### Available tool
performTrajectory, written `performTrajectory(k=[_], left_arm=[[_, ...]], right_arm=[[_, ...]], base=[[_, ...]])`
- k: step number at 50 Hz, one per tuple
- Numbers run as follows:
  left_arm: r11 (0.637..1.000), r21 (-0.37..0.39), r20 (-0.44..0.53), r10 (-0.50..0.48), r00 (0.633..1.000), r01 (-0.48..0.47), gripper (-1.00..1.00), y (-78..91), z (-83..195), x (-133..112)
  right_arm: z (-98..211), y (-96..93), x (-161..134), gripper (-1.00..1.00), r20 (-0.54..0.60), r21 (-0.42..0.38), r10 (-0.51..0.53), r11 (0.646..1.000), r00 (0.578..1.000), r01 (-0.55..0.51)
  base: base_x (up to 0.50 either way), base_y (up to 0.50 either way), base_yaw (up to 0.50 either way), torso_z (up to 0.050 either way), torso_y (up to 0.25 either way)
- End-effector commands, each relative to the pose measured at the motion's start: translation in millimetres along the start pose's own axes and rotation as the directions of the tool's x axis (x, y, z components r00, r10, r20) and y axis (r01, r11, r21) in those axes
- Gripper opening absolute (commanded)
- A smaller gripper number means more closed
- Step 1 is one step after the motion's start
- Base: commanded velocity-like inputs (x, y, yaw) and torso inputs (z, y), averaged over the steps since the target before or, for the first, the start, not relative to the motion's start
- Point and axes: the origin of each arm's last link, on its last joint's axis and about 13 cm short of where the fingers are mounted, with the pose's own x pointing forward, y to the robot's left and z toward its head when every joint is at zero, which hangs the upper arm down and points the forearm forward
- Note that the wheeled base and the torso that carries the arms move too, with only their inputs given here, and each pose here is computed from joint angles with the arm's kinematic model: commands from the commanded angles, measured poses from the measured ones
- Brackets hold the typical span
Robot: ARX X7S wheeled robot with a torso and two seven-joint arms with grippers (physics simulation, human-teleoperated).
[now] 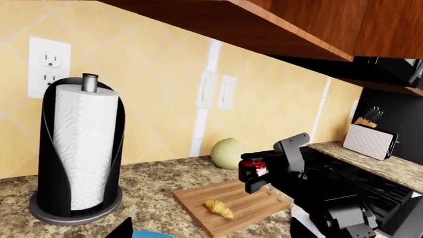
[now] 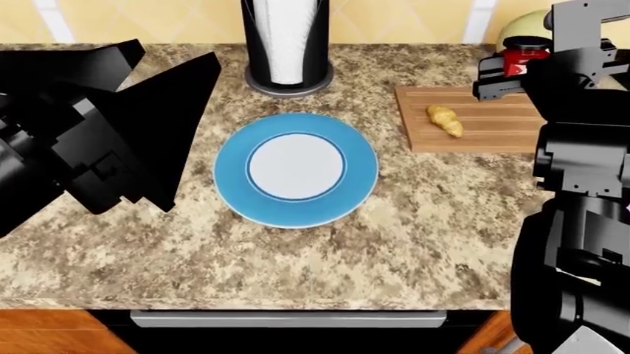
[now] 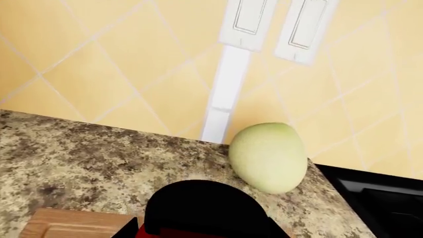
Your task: From the different types of pastries on the counter, select a croissant and place it on the cutting board. Then retrieve a jar of jam from the cabinet and place it alongside the croissant on the cutting board.
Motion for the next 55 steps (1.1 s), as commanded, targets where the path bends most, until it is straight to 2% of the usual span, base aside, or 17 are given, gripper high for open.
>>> performTrajectory(k=[1,32,33,55], left_arm=[[1.000,0.003,-0.002,0.000,1.000,0.000,1.00,0.2,-1,0],[1.000,-0.009,0.004,0.000,1.000,0.000,1.00,0.5,0,0],[1.000,-0.011,0.004,0.000,1.000,0.000,1.00,0.6,0,0],[1.000,-0.013,0.011,-0.003,1.000,0.003,1.00,0.3,1,-1]], right_arm=[[4,-2.2,-1,-1.00,0.005,-0.020,-0.001,1.000,1.000,0.002],[1,-2.4,-1,-1.00,-0.035,-0.018,-0.003,1.000,0.999,0.003],[1,-2.5,-1,1.00,-0.038,-0.016,-0.004,1.000,0.999,0.003],[11,-8.7,-4,1.00,-0.027,0.006,-0.014,1.000,1.000,0.014]], base=[[0.00,0.00,0.00,0.000,-0.111],[0.00,0.00,0.00,0.000,-0.091],[0.00,0.00,0.00,0.000,0.000],[0.00,0.00,0.00,0.000,0.000]])
